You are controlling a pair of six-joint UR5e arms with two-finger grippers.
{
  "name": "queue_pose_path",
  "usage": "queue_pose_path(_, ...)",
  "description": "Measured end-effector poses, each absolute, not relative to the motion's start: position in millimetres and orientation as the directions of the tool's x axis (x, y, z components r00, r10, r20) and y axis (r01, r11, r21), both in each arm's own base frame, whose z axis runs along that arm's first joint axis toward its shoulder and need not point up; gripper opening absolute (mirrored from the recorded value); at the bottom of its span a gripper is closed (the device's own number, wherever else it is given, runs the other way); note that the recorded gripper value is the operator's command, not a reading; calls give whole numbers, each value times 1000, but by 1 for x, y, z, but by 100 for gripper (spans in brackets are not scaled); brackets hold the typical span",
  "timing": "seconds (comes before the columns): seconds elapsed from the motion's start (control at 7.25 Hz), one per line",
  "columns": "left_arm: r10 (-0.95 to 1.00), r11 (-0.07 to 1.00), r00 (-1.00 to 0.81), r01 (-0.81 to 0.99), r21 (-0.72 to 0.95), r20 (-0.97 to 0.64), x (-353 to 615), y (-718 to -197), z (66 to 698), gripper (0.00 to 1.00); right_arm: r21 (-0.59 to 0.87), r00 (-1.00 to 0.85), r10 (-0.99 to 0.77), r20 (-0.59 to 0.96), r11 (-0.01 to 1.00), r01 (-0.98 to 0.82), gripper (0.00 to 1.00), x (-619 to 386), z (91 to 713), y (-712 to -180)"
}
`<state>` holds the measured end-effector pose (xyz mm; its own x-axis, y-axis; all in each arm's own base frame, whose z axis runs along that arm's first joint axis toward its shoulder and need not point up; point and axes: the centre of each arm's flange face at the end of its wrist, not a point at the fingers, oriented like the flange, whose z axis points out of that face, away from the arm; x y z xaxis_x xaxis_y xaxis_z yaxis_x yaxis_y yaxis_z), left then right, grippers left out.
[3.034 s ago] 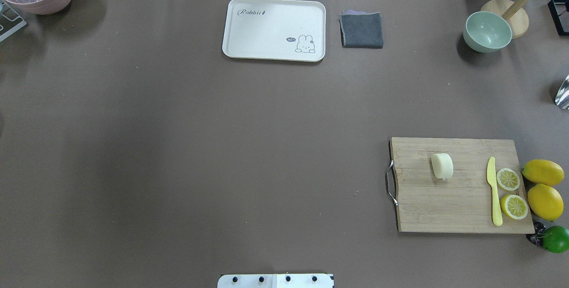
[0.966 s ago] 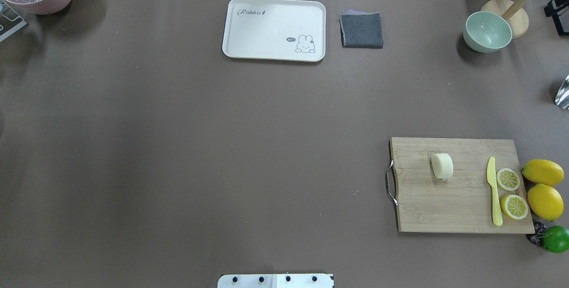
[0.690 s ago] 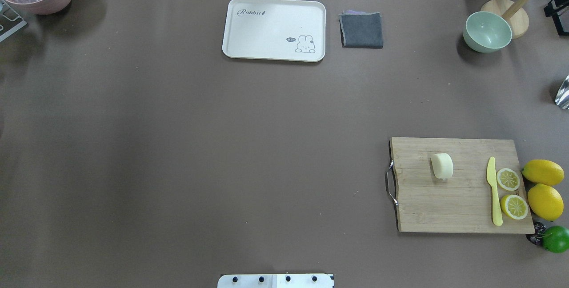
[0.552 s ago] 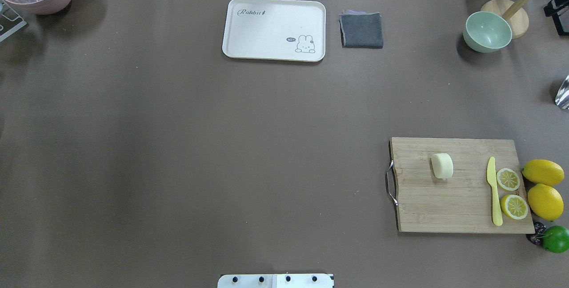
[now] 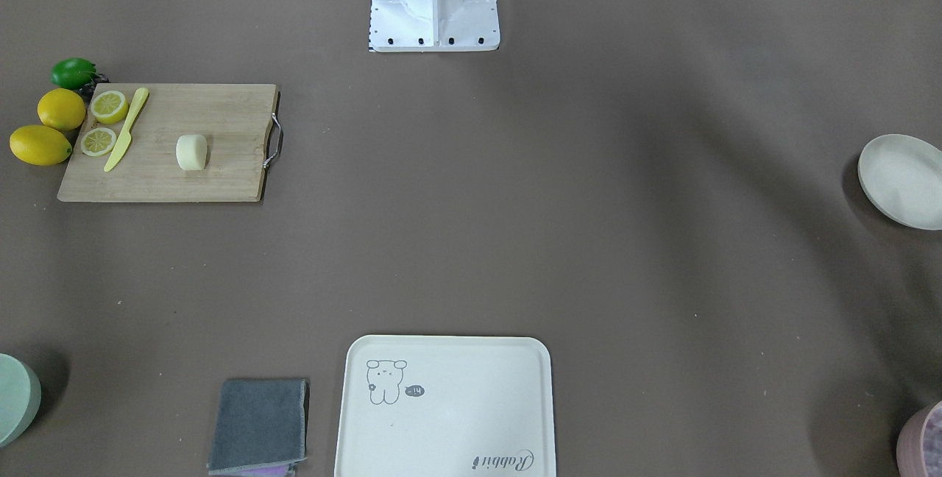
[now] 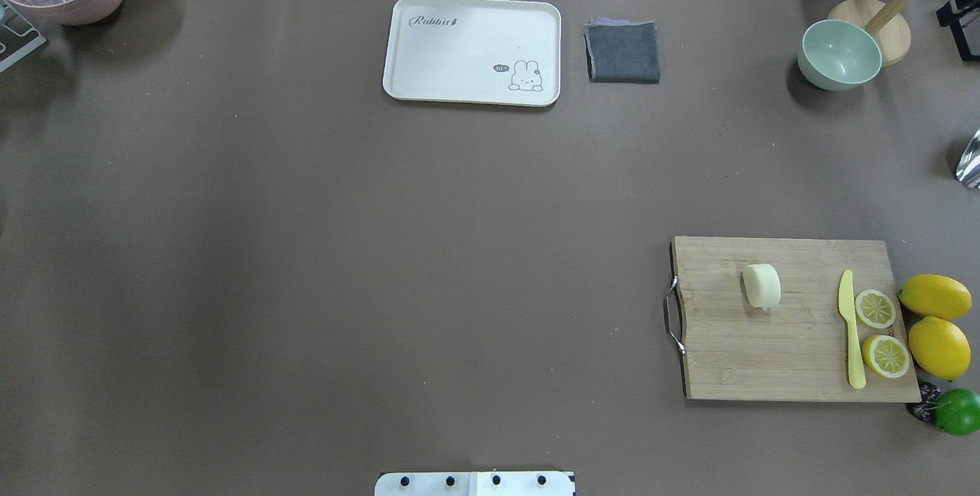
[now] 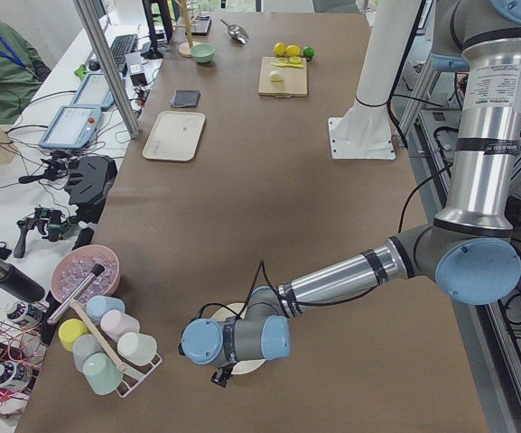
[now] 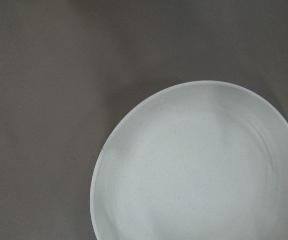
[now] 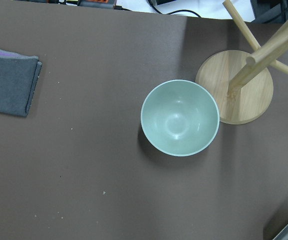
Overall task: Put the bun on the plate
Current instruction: 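Grasp the white round plate by its rim with the left gripper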
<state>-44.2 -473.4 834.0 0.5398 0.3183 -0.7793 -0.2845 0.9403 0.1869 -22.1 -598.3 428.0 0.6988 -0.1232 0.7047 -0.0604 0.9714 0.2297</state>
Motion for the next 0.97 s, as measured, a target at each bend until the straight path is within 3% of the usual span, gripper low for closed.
queue_pose_path(0.97,157,981,584,-185,58,-796,-43,-488,837,97,250,719,-128,684,966,-65,100,-20,424,-594)
